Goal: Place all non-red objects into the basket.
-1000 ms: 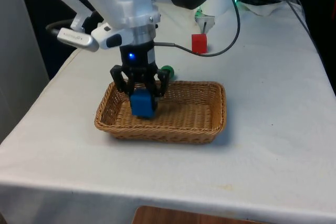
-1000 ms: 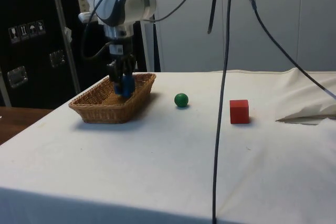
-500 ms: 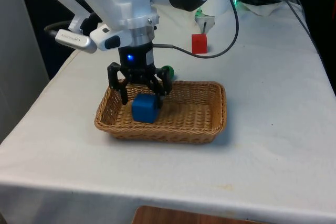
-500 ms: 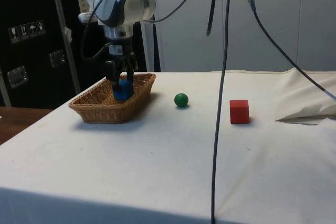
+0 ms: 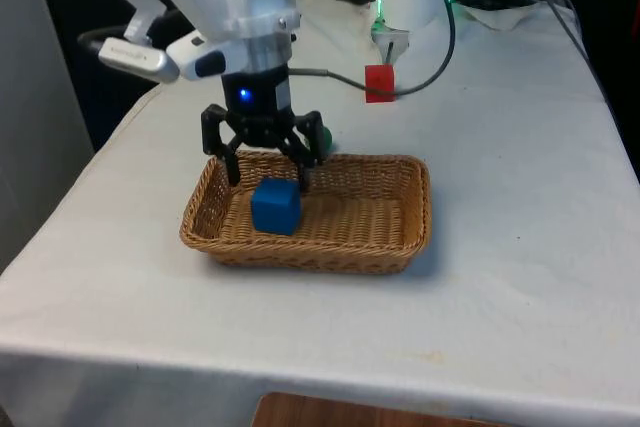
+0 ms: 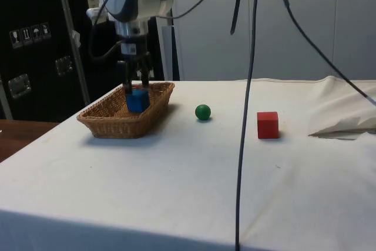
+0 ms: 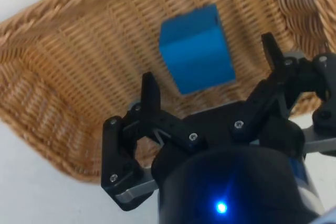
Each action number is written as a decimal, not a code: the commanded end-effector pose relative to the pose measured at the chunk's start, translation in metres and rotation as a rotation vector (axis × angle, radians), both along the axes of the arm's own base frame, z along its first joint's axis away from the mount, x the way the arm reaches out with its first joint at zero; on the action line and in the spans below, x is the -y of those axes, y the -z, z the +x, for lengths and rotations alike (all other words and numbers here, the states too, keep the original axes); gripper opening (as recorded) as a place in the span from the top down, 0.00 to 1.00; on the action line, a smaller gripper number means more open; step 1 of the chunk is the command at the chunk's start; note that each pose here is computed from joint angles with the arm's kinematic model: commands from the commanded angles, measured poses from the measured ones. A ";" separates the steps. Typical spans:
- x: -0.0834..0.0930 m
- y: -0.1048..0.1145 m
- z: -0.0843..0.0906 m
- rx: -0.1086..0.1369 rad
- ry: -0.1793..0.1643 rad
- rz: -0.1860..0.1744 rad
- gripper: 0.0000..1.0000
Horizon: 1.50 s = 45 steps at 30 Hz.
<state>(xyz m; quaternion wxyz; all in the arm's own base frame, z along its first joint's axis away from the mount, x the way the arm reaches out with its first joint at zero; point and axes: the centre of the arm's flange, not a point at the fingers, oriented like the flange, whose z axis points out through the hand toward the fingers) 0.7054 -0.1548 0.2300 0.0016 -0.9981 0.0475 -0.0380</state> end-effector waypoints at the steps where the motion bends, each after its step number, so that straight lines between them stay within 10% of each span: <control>1: 0.000 -0.007 -0.004 0.001 -0.001 -0.005 0.00; 45: -0.030 -0.111 -0.089 -0.009 -0.087 -0.031 0.00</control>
